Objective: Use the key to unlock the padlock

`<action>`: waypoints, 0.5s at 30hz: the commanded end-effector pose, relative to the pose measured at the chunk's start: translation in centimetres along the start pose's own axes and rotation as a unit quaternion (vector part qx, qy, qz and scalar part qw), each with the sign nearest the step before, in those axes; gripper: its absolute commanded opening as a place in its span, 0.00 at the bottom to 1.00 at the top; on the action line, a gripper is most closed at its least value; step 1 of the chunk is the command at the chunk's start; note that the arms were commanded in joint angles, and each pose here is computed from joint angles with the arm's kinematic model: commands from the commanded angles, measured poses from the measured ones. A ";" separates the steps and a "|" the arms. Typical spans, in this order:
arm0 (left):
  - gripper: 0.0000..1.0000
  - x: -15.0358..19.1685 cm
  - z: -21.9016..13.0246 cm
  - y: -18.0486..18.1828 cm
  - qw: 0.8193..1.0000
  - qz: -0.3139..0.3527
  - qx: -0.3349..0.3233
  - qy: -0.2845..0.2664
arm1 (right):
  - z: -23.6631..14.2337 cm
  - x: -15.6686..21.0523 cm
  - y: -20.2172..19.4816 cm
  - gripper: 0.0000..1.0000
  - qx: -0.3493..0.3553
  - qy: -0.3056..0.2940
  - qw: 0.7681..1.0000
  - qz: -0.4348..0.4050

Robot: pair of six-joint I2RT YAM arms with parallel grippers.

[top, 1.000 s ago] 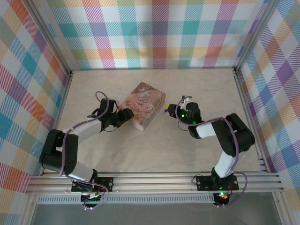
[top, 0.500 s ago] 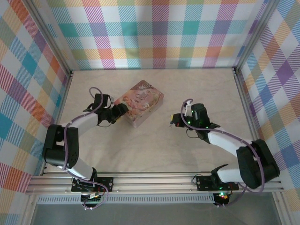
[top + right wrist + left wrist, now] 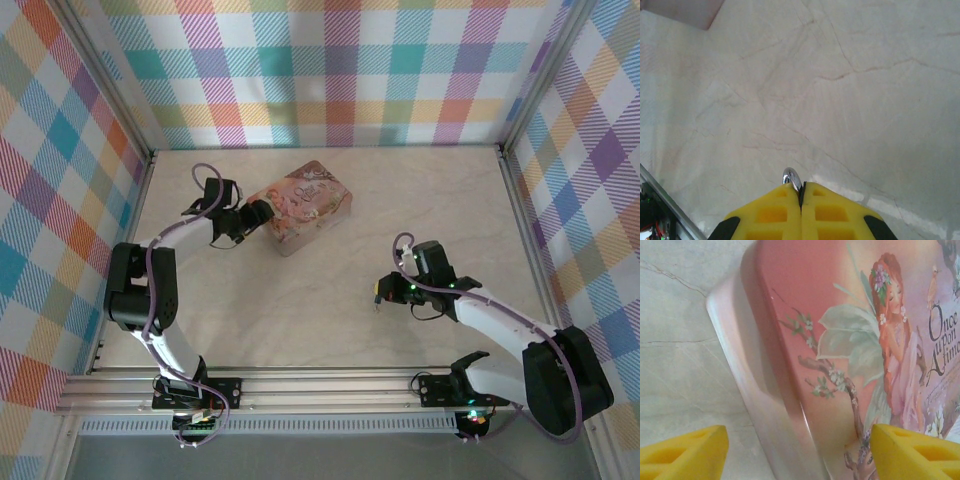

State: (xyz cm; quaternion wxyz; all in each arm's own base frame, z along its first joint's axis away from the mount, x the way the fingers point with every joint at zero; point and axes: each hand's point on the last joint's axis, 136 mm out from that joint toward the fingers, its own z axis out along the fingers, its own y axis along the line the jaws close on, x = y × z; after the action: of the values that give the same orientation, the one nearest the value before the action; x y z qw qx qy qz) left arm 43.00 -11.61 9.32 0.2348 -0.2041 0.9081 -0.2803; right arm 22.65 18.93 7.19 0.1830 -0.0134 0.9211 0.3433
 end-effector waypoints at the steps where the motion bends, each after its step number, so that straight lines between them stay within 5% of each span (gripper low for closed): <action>1: 0.78 -1.1 -2.9 -0.6 0.999 0.014 -0.001 -0.033 | 0.3 1.1 0.2 0.00 -0.009 0.028 1.000 0.000; 15: 0.86 0.2 -12.2 0.7 0.987 0.018 -0.028 -0.158 | 4.5 0.8 -0.9 0.02 -0.007 0.052 0.999 0.015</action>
State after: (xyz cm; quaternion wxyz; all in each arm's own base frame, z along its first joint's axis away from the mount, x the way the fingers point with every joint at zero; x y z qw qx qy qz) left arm 37.14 -8.53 17.84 0.3552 -0.2065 0.8741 -0.2592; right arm 22.13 19.89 2.27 0.1104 -0.0102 0.9376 0.3295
